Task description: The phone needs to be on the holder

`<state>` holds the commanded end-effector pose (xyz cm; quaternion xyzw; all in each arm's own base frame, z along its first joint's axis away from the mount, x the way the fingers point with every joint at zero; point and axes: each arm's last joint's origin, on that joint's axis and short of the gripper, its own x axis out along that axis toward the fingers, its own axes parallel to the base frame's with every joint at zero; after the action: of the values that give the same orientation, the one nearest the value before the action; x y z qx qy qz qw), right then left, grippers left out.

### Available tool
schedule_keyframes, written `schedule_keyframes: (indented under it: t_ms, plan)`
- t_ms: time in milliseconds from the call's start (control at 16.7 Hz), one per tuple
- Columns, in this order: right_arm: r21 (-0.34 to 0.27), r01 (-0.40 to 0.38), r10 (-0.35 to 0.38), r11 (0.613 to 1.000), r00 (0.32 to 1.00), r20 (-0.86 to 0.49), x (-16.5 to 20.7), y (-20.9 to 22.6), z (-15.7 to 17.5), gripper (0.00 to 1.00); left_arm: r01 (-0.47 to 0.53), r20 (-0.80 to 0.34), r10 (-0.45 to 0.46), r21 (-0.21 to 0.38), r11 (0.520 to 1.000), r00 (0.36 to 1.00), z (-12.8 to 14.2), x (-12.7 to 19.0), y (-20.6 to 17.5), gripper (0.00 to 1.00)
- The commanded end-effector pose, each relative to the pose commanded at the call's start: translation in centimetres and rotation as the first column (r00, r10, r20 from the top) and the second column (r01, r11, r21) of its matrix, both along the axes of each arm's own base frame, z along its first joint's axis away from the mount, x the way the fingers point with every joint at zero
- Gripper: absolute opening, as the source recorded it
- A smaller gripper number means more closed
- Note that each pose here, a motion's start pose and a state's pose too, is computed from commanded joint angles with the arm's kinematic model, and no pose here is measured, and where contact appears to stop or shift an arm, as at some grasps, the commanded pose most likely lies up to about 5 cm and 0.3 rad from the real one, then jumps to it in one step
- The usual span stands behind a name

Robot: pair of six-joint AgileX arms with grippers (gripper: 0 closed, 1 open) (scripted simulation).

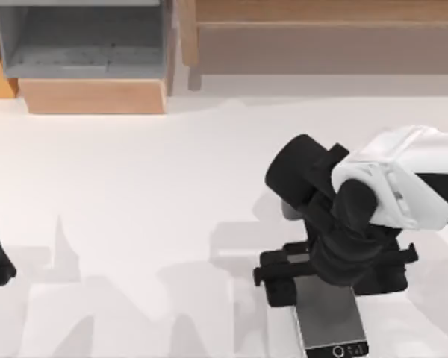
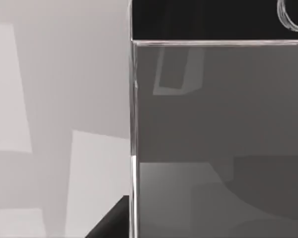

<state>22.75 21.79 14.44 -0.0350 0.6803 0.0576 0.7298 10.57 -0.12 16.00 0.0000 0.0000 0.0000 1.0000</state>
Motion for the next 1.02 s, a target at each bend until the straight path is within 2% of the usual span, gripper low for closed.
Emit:
schedule_keyframes:
  t_ms: [300, 540, 720, 1020]
  plan:
    - [0.132, 0.003, -0.032, 0.991, 0.974, 0.223, 2.8, -1.4, 4.9, 0.0, 0.0, 0.0, 0.0, 0.0, 1.0, 1.0, 0.0, 0.0, 0.0, 1.0]
    - [0.197, 0.017, -0.105, 0.98, 0.891, 0.443, 5.1, -4.5, 8.8, 0.0, 0.0, 0.0, 0.0, 0.0, 1.0, 1.0, 0.0, 0.0, 0.0, 1.0]
    - [0.206, 0.05, -0.164, 0.977, 0.79, 0.59, 6.4, -7.6, 11.1, 0.0, 0.0, 0.0, 0.0, 0.0, 1.0, 1.0, 0.0, 0.0, 0.0, 1.0]
    - [0.175, 0.151, -0.231, 0.973, 0.607, 0.76, 6.8, -12.7, 12.9, 0.0, 0.0, 0.0, 0.0, 0.0, 1.0, 1.0, 0.0, 0.0, 0.0, 1.0]
